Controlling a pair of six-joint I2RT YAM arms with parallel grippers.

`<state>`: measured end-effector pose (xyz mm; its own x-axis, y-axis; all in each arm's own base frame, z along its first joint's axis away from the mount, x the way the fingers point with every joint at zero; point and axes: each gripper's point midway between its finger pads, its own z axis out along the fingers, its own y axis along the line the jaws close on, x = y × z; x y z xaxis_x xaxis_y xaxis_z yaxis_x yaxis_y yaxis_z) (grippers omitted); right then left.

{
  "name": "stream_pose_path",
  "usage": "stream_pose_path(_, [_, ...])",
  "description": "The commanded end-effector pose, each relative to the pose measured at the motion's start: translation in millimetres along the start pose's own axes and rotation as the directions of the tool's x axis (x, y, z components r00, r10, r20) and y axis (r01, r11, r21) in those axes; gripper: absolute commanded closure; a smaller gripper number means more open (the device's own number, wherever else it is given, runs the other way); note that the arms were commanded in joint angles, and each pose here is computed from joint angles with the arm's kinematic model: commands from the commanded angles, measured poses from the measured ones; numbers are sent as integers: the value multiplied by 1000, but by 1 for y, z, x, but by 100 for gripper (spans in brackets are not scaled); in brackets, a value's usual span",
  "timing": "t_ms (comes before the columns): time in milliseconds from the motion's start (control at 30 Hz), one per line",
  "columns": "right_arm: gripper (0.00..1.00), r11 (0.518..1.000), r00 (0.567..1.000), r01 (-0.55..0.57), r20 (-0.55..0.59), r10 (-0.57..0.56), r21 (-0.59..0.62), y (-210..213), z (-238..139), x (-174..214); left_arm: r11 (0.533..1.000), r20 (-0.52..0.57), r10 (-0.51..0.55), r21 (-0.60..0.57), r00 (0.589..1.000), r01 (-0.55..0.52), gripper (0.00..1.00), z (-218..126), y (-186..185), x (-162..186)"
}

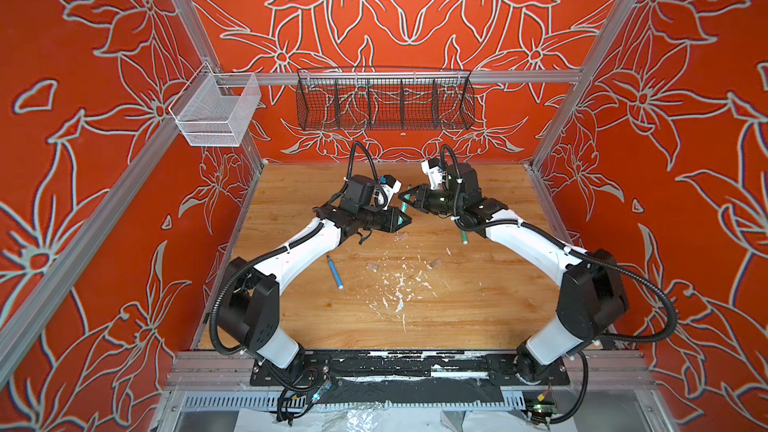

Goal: Insert the pens into the pen caps

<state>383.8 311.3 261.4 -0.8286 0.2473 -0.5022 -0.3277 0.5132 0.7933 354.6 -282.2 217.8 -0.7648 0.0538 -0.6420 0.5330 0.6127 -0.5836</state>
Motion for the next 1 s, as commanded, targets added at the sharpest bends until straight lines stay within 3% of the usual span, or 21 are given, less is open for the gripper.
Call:
stream_pose_path(0, [100,999,1000,5,12,-5,-37,14,-6,1,998,97,46,26,994,-49,95,-15,-16,-20])
stream_pose_path(67, [100,999,1000,5,14,-5,-37,14,-6,1,998,112,50,18,992,-52,100,-17,-15,-21])
stream_pose_path(167, [100,999,1000,7,15,-6,-42,16,-8,1,998,138,62,3,989,-63,100,-20,-13,-23])
stream_pose_path(233, [76,999,1000,16,17,-16,-39,18,-11,1,997,159,79,-14,984,-78,100,-22,-10,-23])
stream_pose_path(300, [65,999,999,46,26,-45,-28,25,-22,-1,994,184,108,-36,977,-103,100,-24,-7,-23])
stream_pose_path(567, [57,963,977,157,110,-184,218,13,-86,-2,968,288,246,-122,925,-219,100,-37,0,-24])
stream_pose_path(767, [58,883,979,182,-2,-202,433,-37,-106,25,945,335,327,-103,883,-311,100,-41,-21,-25])
stream_pose_path(967, [56,734,982,187,-135,-130,653,-111,-121,63,888,324,461,-158,826,-433,100,-41,-50,-28])
